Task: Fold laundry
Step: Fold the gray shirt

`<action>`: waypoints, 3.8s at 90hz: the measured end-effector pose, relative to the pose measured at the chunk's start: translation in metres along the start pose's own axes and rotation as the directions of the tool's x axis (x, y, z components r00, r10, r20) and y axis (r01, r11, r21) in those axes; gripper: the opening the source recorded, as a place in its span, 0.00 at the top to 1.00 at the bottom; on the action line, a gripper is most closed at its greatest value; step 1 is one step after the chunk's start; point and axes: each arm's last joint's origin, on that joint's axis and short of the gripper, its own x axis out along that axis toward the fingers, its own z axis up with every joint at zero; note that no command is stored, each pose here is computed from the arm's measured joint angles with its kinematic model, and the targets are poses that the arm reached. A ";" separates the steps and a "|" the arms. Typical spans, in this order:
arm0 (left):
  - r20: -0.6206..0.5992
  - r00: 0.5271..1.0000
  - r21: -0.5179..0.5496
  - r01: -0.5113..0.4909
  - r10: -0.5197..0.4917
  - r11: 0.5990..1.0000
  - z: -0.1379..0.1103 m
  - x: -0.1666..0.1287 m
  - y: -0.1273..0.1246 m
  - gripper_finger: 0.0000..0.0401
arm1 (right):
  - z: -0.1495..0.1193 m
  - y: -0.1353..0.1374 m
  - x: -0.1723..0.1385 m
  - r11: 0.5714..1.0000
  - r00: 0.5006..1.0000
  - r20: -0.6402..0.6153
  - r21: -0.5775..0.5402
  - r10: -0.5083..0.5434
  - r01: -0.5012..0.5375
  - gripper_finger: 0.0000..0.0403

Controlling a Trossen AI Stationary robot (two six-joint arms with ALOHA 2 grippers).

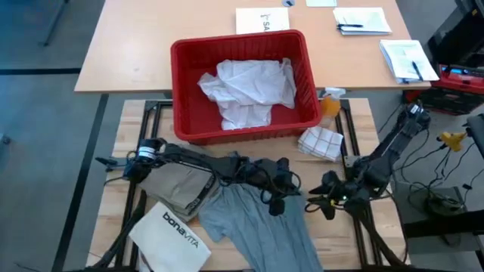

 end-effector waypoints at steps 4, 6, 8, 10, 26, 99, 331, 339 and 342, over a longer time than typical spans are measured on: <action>0.005 1.000 0.006 0.000 0.000 1.000 0.003 -0.007 -0.001 1.00 | -0.001 0.001 0.002 1.000 0.999 0.029 0.011 0.029 -0.029 0.64; 0.010 1.000 0.007 -0.002 0.001 1.000 0.003 -0.010 -0.001 1.00 | -0.001 0.001 0.003 0.999 0.998 0.041 0.019 0.038 -0.039 0.65; 0.013 1.000 0.006 -0.001 0.001 1.000 0.003 -0.013 -0.002 1.00 | -0.002 0.000 0.004 0.999 0.998 0.048 0.016 0.040 -0.041 0.66; 0.016 1.000 -0.004 -0.002 0.003 1.000 0.001 -0.015 -0.003 1.00 | -0.002 0.000 0.005 0.999 0.998 0.053 0.008 0.041 -0.041 0.67; 0.220 0.972 -0.094 -0.064 0.084 0.994 -0.022 -0.049 -0.011 1.00 | 0.001 0.006 0.005 0.995 0.990 0.109 0.007 0.093 -0.095 0.69; 0.236 0.971 -0.120 -0.013 0.042 0.993 -0.021 -0.072 -0.017 1.00 | -0.005 -0.020 0.039 0.927 0.857 0.435 0.111 0.278 -0.357 0.71; 0.156 0.981 -0.192 -0.088 0.118 0.978 -0.027 -0.070 -0.005 1.00 | 0.071 0.024 0.003 0.905 0.984 0.028 -0.391 -0.174 0.171 1.00; 0.155 0.981 -0.192 -0.089 0.120 0.977 -0.027 -0.070 -0.005 1.00 | 0.070 0.025 0.001 0.924 0.992 0.022 -0.362 -0.122 0.122 0.98; 0.155 0.981 -0.192 -0.089 0.120 0.977 -0.027 -0.070 -0.005 1.00 | 0.068 0.024 0.001 0.930 0.995 0.019 -0.353 -0.102 0.102 0.97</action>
